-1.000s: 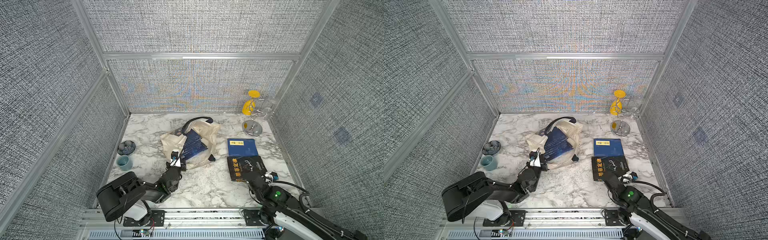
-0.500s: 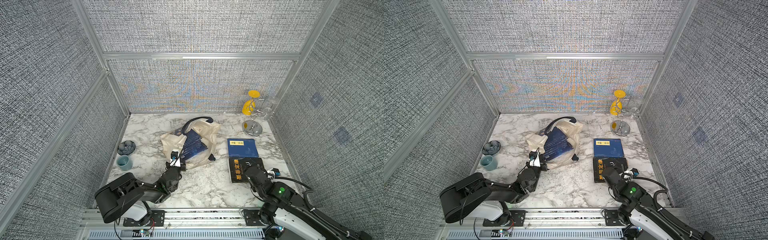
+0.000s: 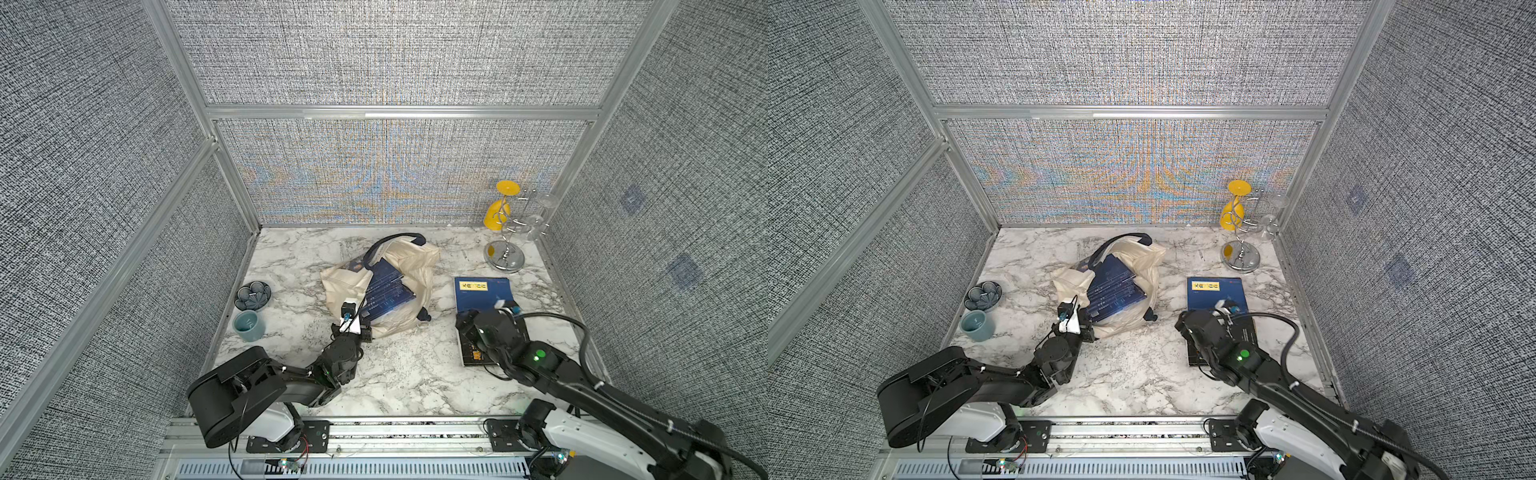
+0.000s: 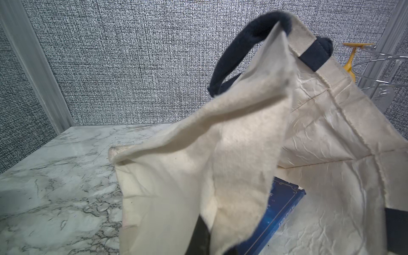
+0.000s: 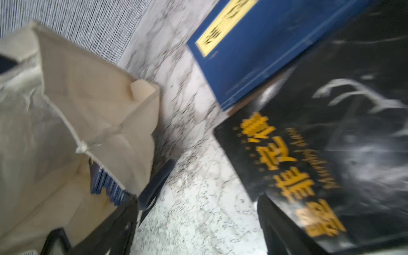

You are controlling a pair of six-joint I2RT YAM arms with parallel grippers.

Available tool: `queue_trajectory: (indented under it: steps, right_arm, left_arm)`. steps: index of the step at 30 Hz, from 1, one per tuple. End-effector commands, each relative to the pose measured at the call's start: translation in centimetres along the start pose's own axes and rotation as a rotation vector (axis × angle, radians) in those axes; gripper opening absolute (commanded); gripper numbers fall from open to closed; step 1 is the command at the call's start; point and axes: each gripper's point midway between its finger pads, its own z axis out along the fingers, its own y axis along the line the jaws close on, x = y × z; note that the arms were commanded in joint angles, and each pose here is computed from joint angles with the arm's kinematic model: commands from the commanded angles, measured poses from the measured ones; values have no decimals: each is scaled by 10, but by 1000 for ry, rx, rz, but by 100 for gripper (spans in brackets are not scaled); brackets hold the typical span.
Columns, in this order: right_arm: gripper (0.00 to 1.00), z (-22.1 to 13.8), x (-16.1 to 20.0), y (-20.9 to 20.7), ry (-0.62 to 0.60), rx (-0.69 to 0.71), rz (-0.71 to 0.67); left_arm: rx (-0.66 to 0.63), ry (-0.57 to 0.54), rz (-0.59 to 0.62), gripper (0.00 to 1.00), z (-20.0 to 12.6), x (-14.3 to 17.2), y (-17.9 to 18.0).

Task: Take out the books from the canvas bag
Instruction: Pick up the book from the canvas bag.

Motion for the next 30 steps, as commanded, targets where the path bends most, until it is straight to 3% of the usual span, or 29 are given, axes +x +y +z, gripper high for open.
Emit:
queue_trajectory:
  steps: [1, 6, 13, 18, 30]
  right_arm:
    - [85, 3, 18, 68, 87, -183, -140]
    - [82, 19, 46, 118, 128, -275, -189]
    - [79, 48, 71, 168, 119, -299, -263]
    - [77, 83, 88, 165, 141, -269, -197]
    - [75, 120, 101, 136, 163, -175, -122]
  left_arm:
    - [0, -20, -6, 0, 1, -6, -1]
    - [-10, -5, 7, 0, 2, -1, -1]
    - [2, -5, 12, 0, 3, 3, -3]
    - [8, -27, 8, 0, 1, -1, -3]
    - [30, -32, 10, 0, 0, -2, -6]
